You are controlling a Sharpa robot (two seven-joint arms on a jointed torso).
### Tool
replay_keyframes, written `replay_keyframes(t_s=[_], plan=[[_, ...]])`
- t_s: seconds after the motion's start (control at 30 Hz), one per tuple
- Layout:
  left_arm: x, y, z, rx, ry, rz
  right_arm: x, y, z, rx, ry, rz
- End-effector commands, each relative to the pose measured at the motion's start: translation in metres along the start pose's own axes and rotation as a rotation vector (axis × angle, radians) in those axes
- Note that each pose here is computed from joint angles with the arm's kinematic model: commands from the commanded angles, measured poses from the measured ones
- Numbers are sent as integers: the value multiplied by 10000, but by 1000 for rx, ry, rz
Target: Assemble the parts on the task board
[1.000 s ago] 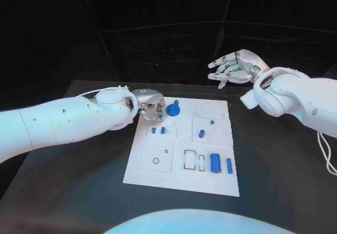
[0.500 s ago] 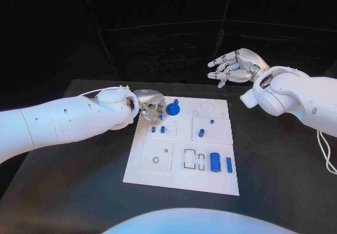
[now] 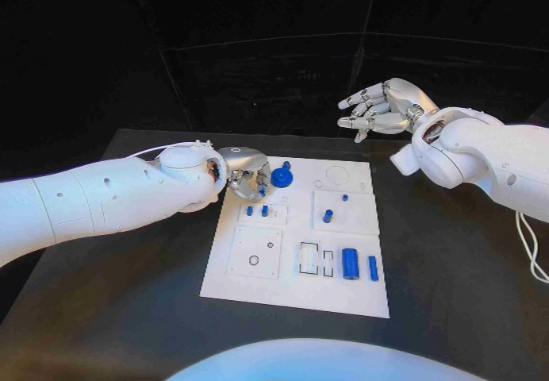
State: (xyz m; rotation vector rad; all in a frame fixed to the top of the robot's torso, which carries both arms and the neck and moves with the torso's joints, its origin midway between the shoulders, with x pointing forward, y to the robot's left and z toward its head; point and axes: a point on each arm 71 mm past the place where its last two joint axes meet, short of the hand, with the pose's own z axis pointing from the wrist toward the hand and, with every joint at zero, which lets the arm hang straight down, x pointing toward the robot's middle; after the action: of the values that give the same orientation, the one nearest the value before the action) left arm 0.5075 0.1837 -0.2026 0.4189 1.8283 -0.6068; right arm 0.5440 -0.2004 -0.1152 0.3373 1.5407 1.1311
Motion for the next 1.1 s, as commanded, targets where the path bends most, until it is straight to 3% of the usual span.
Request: replay_keyframes(t_s=[0.03,1.1], plan=[[7,11,3,-12,12,1,-2,20,6,-12,3,0],[24,26,22,-21,16,-9,-4,18,5,-11,3,0]])
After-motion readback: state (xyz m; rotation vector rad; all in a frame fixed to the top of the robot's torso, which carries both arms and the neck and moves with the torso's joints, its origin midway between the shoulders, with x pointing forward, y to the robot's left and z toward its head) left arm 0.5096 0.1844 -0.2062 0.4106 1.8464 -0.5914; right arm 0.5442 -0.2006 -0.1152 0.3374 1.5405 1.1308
